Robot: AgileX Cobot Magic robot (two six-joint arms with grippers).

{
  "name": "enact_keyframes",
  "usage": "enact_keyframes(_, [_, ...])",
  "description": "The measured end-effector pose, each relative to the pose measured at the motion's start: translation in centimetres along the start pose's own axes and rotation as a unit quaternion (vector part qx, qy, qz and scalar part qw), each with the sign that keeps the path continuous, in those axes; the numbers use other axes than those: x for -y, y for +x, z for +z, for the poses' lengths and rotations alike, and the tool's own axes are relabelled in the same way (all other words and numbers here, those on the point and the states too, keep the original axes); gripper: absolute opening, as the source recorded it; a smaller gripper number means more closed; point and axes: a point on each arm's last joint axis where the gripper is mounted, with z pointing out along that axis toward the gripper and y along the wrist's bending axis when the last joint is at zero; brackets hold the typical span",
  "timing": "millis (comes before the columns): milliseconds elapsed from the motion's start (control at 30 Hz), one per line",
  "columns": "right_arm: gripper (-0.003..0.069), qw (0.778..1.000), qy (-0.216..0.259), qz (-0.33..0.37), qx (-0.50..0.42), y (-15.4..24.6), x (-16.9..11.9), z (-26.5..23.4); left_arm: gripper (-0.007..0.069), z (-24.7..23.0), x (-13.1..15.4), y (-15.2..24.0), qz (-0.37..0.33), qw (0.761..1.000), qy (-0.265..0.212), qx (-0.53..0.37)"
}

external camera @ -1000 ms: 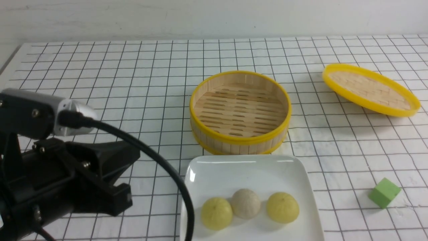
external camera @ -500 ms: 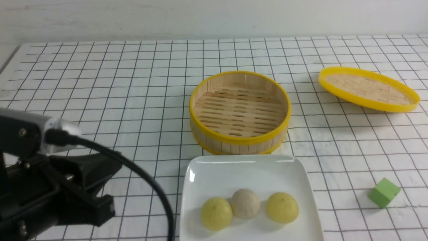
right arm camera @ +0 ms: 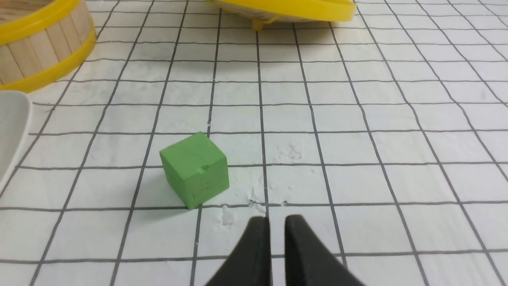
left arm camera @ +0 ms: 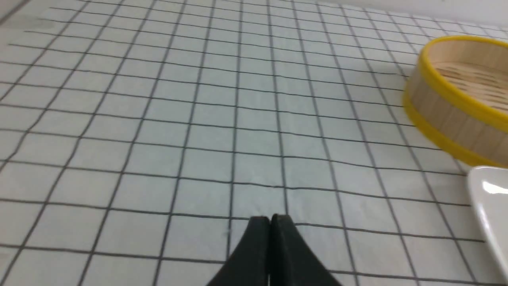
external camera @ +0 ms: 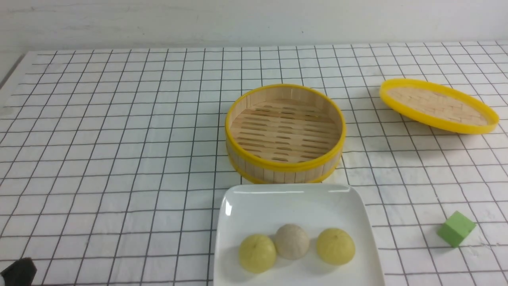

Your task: Put the steamed buns into the plate on the white-black tablecloth.

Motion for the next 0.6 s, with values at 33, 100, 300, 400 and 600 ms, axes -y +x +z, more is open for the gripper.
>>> enact_keyframes(33, [0.0087,1.000,0.000,0.000,0.000,0.0,0.0,0.0,0.0022,0.0,-0.3,0.7,-0.001,1.000,-0.016,0.006])
enact_keyframes(100, [0.0090,1.000,0.000,0.000,0.000,0.0,0.0,0.0,0.0024,-0.1,-0.6,1.4,0.001,0.999,-0.032,0.013])
enact_keyframes(300, [0.0097,1.000,0.000,-0.001,0.000,0.0,0.0,0.0,0.0031,-0.2,-0.9,1.9,0.011,0.999,-0.051,-0.004])
enact_keyframes(400, [0.0100,1.000,0.000,-0.001,0.000,0.0,0.0,0.0,0.0034,-0.2,-1.0,2.1,0.012,0.998,-0.055,-0.016])
enact_keyframes(600, [0.0108,1.000,0.000,-0.001,0.000,0.0,0.0,0.0,0.0034,-0.2,-1.0,2.1,0.013,0.998,-0.055,-0.017])
